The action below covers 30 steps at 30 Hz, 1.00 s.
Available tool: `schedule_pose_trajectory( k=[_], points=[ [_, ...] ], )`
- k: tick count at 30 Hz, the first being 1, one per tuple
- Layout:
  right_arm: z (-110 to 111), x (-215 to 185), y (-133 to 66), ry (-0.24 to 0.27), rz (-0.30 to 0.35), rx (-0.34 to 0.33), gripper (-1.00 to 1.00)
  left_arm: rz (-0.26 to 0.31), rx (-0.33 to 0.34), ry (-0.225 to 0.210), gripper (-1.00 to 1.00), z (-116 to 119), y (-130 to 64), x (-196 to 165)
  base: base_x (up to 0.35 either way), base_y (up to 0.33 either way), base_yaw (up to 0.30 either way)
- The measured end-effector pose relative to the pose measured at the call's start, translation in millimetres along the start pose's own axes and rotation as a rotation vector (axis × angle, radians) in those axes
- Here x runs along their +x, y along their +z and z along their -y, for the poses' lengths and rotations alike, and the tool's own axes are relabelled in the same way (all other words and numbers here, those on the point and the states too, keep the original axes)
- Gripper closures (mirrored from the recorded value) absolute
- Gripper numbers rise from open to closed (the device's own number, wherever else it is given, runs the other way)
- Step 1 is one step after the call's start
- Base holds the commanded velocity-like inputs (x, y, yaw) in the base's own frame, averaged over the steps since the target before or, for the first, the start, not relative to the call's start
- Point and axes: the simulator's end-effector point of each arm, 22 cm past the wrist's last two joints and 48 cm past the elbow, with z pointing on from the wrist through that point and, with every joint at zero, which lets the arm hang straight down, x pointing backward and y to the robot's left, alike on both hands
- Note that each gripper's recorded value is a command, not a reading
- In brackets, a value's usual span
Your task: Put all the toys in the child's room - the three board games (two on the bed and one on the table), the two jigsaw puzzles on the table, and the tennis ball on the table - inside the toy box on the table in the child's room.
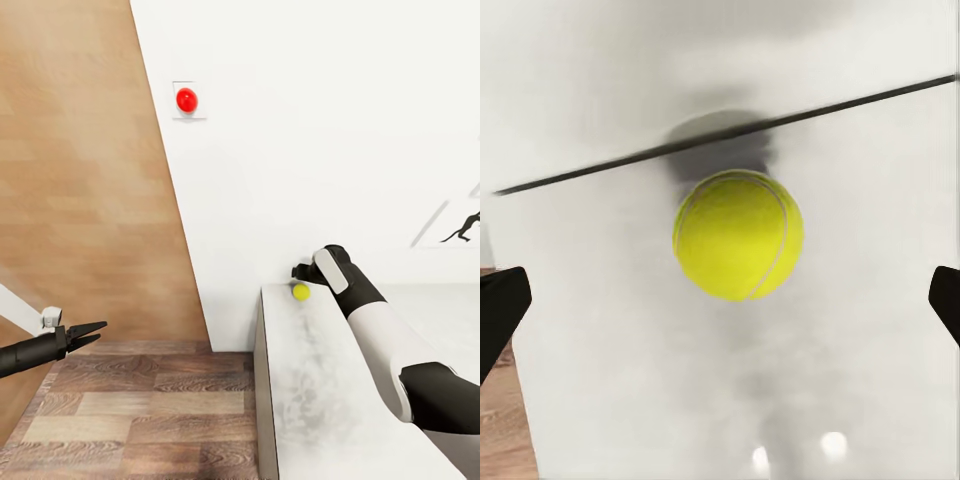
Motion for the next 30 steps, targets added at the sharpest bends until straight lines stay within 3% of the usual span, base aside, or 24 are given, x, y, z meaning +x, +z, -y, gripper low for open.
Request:
schedule_pose_trajectory(
  k=[10,30],
  points=[
    [7.7,3.1,9.5,0.002,-0.011,0.013,-1.0,-0.009,-0.008,-0.011,-1.0,-6.9,3.3,3.5,0.0,0.0,0.0],
    [2.2,-13.2,15.5,0.005,0.001,0.007,-1.0,-0.03,-0.027,-0.034,-1.0,-22.0,9.7,11.4,0.0,0.0,0.0]
  ],
)
